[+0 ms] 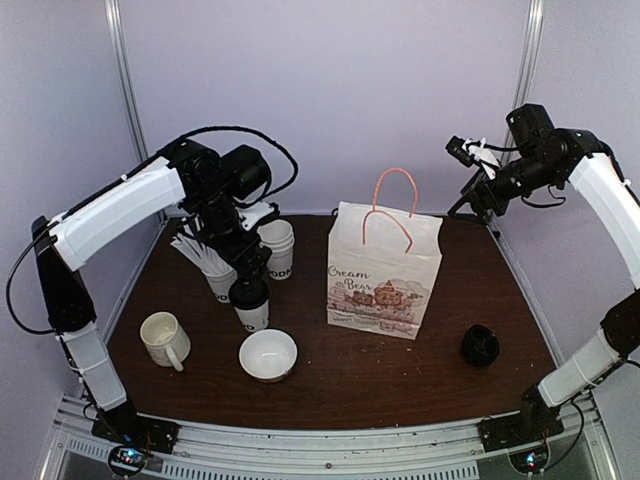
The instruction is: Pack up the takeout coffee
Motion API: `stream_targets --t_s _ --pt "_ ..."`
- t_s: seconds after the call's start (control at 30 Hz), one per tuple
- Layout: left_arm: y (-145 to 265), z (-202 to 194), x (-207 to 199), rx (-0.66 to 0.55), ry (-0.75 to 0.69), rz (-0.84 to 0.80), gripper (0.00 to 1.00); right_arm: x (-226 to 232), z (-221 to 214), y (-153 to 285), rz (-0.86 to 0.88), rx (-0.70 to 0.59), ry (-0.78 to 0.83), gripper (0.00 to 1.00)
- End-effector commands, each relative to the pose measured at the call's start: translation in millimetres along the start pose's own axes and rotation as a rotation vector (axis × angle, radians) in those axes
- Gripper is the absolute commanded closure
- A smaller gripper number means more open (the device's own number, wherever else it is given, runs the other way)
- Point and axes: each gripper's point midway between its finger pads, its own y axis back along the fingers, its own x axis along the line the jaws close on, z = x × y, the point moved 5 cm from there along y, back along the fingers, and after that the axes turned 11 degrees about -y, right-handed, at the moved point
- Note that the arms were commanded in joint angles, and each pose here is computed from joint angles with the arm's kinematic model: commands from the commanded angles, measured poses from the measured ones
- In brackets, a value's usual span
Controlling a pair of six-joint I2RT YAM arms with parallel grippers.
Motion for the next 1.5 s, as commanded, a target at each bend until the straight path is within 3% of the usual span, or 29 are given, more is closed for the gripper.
stream_targets --t_s 0.0,1.0,1.47 --pt "-13.3 -10.2 -3.6 0.106 0.061 -0.04 0.02 5.7 3.2 1.3 0.04 -0.036 -0.004 0.16" --pt "-94.7 -5.3 16.7 0.187 0.097 -0.057 0.03 5.4 -2.5 -13.6 0.094 -0.003 -0.012 0.16" --pt "-108.0 -10.0 13.9 0.197 0.101 -0.101 0.16 4.8 -3.3 -16.0 0.099 0.006 -0.016 0.16"
